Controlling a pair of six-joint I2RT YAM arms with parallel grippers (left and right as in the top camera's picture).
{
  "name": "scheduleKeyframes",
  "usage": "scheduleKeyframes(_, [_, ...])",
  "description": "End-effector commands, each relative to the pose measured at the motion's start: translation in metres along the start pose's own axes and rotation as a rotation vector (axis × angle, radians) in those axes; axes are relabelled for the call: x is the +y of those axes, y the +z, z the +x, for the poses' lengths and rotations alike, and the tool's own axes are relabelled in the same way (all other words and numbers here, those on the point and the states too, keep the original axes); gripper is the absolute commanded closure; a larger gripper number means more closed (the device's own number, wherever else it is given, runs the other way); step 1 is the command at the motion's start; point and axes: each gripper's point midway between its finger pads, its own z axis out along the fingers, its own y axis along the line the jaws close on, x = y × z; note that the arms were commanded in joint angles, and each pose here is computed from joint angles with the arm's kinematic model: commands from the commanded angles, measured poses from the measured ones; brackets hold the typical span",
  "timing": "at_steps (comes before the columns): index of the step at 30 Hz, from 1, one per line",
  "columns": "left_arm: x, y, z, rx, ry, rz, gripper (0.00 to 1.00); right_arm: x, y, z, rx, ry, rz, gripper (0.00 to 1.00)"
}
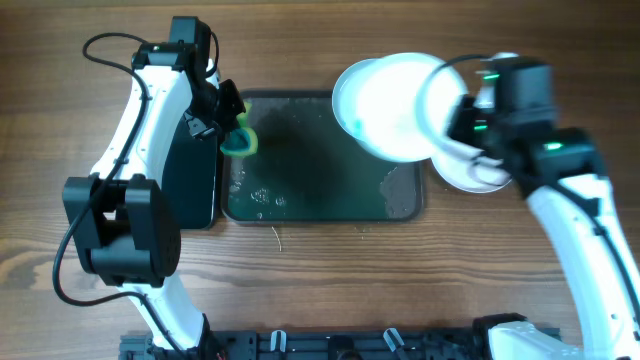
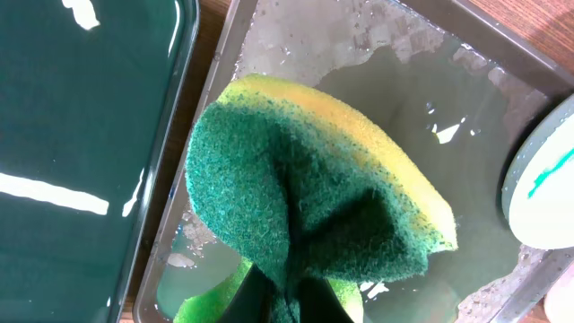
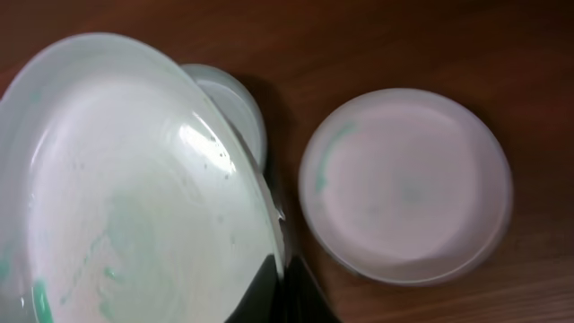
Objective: Clean dirty plates on tray and stack at the side
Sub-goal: 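Place the plate onto the stack right of the tray, release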
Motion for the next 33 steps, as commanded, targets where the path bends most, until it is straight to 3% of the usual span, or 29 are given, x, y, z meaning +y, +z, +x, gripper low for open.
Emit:
scheduleKeyframes(1, [-0.003,-0.002,-0.002,-0.013,-0.001,0.001,0.96,-0.075,0.004,-0.009,0.046,0.191,0.107,0.96])
scheduleKeyframes(8, [-0.003,-0.002,-0.002,-0.013,-0.001,0.001,0.96,-0.188,0.046,0.015,0.214,0.396,0.366,0.96])
scheduleKeyframes(16, [-0.003,-0.002,-0.002,-0.013,-0.001,0.001,0.96,-0.200,0.111,0.052,0.409,0.352,0.366,0.96])
scheduleKeyframes(18, [-0.003,-0.002,-0.002,-0.013,-0.001,0.001,0.96,-0.194,0.116,0.056,0.430,0.325,0.347,0.94])
scheduleKeyframes(21, [-0.003,-0.002,-0.002,-0.013,-0.001,0.001,0.96,-0.183,0.115,0.053,0.434,0.298,0.323,0.69])
scheduleKeyframes(28, [-0.003,-0.003,-0.002,-0.014,-0.001,0.001,0.96,-0.148,0.076,0.012,0.428,0.218,0.223,0.62])
scheduleKeyframes(31, [-0.003,-0.002,-0.002,-0.013,-0.001,0.001,0.96,-0.074,0.073,-0.017,0.373,0.040,-0.104,0.59])
scheduleKeyframes(33, [-0.003,-0.002,-0.002,-0.013,-0.001,0.001,0.96,-0.034,0.079,-0.020,0.346,-0.029,-0.229,0.58])
